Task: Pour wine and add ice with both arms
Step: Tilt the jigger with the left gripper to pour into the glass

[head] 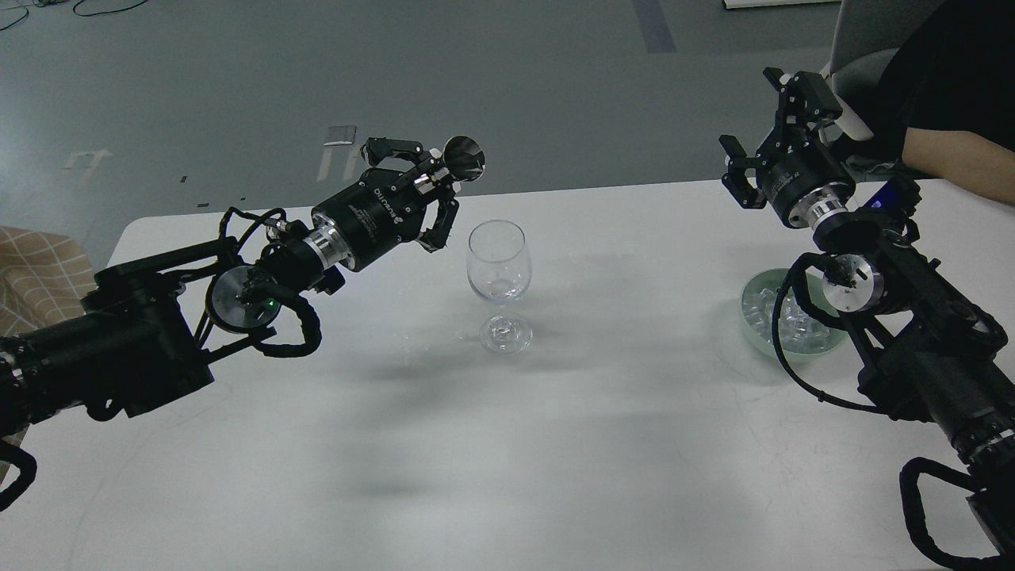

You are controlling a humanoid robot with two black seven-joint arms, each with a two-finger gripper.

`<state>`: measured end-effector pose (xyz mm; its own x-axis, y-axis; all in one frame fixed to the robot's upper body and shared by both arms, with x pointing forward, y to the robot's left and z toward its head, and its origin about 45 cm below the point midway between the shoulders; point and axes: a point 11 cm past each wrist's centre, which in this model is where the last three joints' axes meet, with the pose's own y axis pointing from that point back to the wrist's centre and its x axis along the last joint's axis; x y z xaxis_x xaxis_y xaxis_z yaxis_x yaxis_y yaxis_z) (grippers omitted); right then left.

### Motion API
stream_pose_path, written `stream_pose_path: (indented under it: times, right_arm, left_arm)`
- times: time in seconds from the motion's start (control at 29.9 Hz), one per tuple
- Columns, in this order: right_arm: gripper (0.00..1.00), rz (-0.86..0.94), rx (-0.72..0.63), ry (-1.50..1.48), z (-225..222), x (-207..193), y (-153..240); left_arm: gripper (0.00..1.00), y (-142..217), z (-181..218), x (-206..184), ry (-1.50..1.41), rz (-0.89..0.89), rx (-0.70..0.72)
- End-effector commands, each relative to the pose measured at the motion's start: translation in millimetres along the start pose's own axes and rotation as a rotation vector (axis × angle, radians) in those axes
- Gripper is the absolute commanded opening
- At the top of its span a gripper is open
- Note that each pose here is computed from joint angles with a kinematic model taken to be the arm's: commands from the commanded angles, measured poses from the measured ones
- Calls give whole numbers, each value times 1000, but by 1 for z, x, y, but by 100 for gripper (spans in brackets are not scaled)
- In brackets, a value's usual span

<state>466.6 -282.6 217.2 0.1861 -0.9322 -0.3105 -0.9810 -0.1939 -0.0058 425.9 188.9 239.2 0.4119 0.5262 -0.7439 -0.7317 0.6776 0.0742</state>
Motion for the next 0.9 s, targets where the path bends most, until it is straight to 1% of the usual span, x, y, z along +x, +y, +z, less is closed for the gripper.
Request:
stream_pose_path:
  times: [0.0,0.23,0.87]
  right_arm:
    - [100,1,2,1,-1,1,0]
    - [100,0,0,0,0,0,0]
    - [100,1,2,1,-1,1,0]
  left_arm:
    - [0,0,-2,0,1,-1,3]
    - [0,2,1,-1,-62,-14,-2]
    - [0,3,8,-2,-117,-26,-32]
